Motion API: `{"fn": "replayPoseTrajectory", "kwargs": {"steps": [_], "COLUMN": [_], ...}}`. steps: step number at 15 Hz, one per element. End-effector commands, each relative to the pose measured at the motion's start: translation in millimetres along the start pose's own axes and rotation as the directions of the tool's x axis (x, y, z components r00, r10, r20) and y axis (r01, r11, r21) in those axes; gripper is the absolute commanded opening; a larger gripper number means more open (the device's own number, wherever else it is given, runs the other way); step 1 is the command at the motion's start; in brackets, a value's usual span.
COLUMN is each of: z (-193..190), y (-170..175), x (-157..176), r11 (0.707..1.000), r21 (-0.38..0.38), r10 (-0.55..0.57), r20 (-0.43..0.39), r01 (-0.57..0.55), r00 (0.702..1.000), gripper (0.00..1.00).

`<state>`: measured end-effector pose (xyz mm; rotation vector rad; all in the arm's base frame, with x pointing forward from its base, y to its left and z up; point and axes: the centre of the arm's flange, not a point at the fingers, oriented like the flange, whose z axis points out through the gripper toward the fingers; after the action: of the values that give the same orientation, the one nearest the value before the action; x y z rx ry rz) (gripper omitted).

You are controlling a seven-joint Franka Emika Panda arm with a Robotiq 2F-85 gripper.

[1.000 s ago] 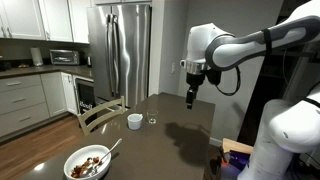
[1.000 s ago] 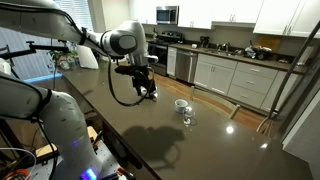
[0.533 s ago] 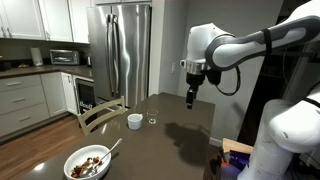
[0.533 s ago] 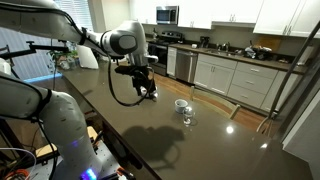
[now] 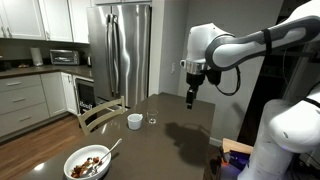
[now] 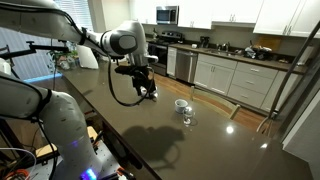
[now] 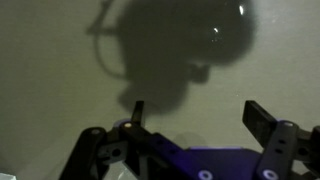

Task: Move some of the objects from the white cup and put them in the bowl

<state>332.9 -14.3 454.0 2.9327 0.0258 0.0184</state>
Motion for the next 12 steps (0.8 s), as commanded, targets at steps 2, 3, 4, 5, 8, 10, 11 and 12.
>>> {"fn": "replayPoseTrajectory", "kwargs": {"steps": [2, 3, 4, 5, 8, 10, 11, 12], "z": [0.0, 0.1, 0.6, 0.4, 3.5, 9.4, 13.7, 17.8], "y": [0.0, 4.6, 8.9, 12.5, 26.4, 31.6, 33.0, 33.7], "x": [0.0, 11.4, 21.2, 28.0, 50.5, 62.1, 67.1, 72.7], "r11": [1.000, 1.000, 0.999, 0.998, 0.985, 0.969, 0.956, 0.937], "r21": [0.000, -0.002, 0.009, 0.019, 0.065, 0.092, 0.103, 0.116], "r10": [0.000, 0.010, 0.034, 0.053, 0.154, 0.222, 0.266, 0.314], "r20": [0.000, 0.003, 0.012, 0.019, 0.053, 0.082, 0.102, 0.127], "r01": [0.000, -0.010, -0.034, -0.053, -0.157, -0.229, -0.276, -0.329], "r00": [1.000, 1.000, 0.999, 0.998, 0.987, 0.972, 0.959, 0.941], "gripper": [1.00, 1.00, 1.00, 1.00, 1.00, 1.00, 1.00, 1.00]}}
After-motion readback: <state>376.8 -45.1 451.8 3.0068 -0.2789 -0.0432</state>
